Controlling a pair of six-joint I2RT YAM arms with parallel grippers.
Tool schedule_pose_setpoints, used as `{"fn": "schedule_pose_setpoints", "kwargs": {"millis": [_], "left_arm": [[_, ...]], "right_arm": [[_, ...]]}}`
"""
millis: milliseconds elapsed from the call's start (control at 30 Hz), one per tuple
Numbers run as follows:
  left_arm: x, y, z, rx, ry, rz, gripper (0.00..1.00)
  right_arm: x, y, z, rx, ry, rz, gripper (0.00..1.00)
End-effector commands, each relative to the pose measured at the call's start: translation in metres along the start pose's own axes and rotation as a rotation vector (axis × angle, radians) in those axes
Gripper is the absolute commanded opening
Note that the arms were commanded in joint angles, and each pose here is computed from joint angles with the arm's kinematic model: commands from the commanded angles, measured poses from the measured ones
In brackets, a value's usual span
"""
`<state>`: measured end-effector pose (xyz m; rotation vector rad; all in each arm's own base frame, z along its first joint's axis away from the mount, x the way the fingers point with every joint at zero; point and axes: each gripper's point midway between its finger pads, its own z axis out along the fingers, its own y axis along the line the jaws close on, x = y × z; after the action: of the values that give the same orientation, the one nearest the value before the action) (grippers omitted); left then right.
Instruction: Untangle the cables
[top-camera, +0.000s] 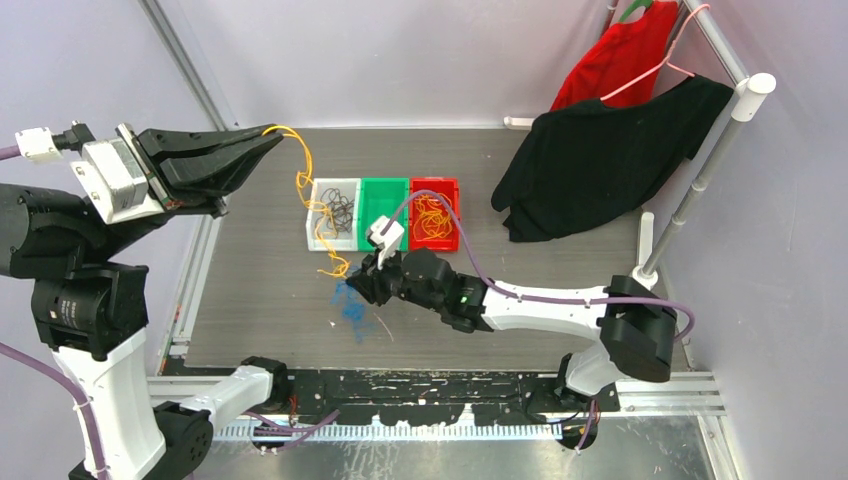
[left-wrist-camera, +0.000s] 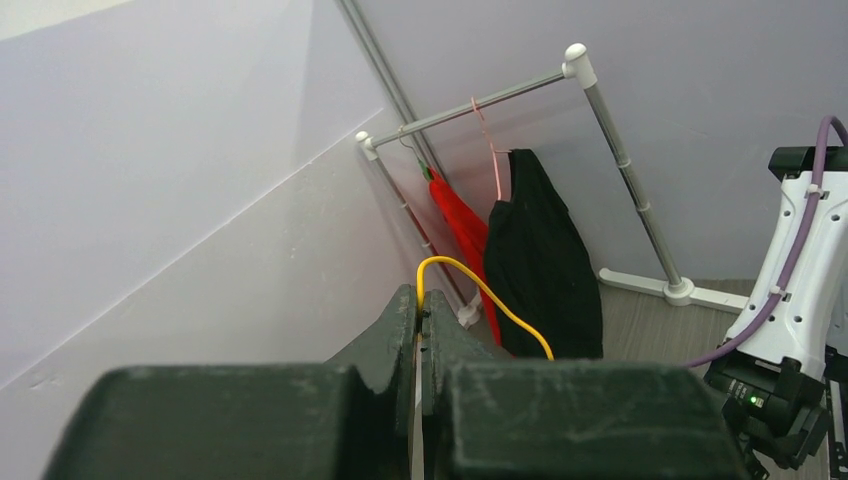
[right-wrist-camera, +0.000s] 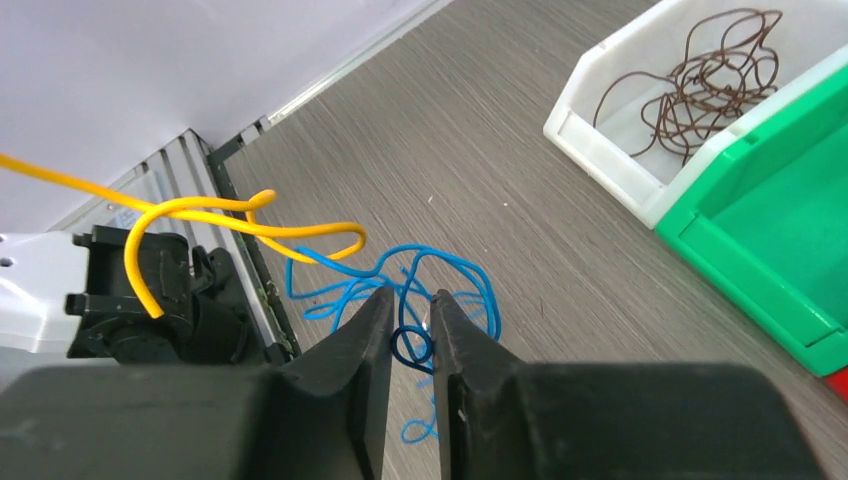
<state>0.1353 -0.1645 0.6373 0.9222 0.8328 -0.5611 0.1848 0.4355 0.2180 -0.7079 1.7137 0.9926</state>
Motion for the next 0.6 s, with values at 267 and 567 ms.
{"fn": "schedule_pose_setpoints", "kwargs": {"millis": [267,567], "left_arm": [[-0.045,0.012,0.001,-0.052,-0.106,0.124,0.00],[-0.077,0.034,-0.003,-0.165,-0.177,0.270,0.00]], "right_arm": [[0.022,-0.012,0.006,0.056,-0.039,0.113,0.01],[0.078,-0.052,-0.001,0.225,0.044,0.157,0.01]]}}
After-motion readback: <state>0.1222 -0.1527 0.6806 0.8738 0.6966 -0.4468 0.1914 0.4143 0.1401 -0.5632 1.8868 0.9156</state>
